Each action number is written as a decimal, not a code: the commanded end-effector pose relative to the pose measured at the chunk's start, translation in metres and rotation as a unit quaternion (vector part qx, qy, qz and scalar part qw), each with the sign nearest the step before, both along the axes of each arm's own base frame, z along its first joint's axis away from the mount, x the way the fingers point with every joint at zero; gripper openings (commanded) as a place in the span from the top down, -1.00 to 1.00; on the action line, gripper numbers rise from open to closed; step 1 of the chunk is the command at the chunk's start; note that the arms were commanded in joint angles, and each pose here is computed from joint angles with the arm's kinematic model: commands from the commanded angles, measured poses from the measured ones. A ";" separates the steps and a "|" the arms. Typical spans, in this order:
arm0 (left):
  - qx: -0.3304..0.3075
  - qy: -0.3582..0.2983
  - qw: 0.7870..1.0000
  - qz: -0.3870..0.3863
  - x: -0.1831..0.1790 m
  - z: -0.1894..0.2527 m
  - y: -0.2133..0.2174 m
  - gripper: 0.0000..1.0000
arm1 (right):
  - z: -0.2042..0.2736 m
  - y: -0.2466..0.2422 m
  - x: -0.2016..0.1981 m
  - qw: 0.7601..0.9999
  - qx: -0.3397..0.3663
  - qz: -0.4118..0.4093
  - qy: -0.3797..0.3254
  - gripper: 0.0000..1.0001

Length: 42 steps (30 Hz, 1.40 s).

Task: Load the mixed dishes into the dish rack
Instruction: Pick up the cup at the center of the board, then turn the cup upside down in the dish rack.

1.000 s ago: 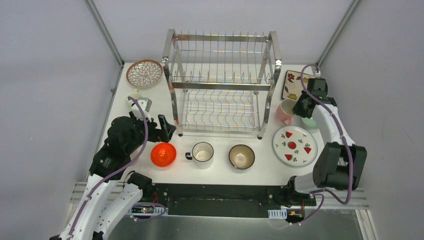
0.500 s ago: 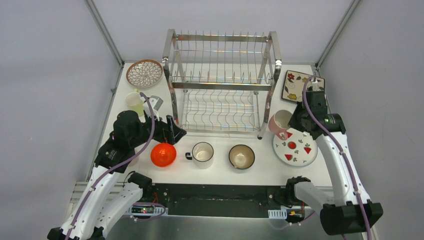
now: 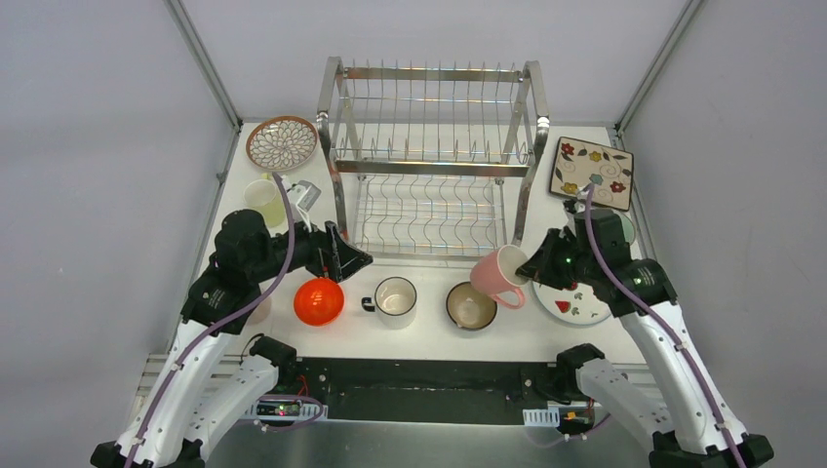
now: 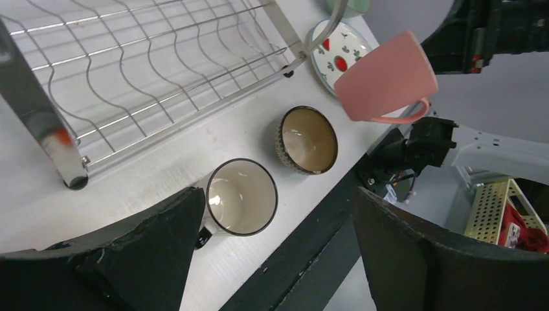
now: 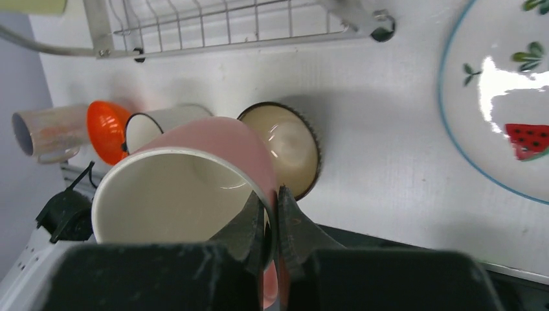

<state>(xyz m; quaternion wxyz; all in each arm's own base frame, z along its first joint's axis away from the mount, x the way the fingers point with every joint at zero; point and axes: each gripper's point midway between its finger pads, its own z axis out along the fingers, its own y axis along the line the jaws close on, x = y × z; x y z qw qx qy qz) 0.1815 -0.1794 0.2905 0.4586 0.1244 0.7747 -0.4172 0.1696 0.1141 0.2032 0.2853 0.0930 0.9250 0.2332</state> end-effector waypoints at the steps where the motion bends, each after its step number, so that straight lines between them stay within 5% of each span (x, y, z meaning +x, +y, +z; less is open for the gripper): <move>1: -0.047 -0.050 0.997 -0.036 -0.008 0.043 -0.009 -0.72 | 0.040 0.048 0.014 0.992 0.099 0.047 -0.058 1.00; 15: -0.060 -0.035 0.998 -0.007 -0.005 0.047 -0.005 -0.58 | 0.055 0.144 0.026 0.982 0.070 0.143 -0.106 1.00; 27: -0.056 0.010 0.998 0.002 0.004 0.034 -0.008 -0.53 | 0.067 0.195 0.026 0.973 -0.029 0.150 -0.176 1.00; 38: -0.039 0.022 0.999 0.013 0.007 0.017 -0.005 -0.34 | 0.090 0.248 0.019 0.945 -0.117 0.168 -0.257 1.00; 42: -0.007 0.027 0.999 0.045 0.016 0.005 0.005 -0.09 | 0.093 0.261 0.023 0.932 -0.160 0.163 -0.282 1.00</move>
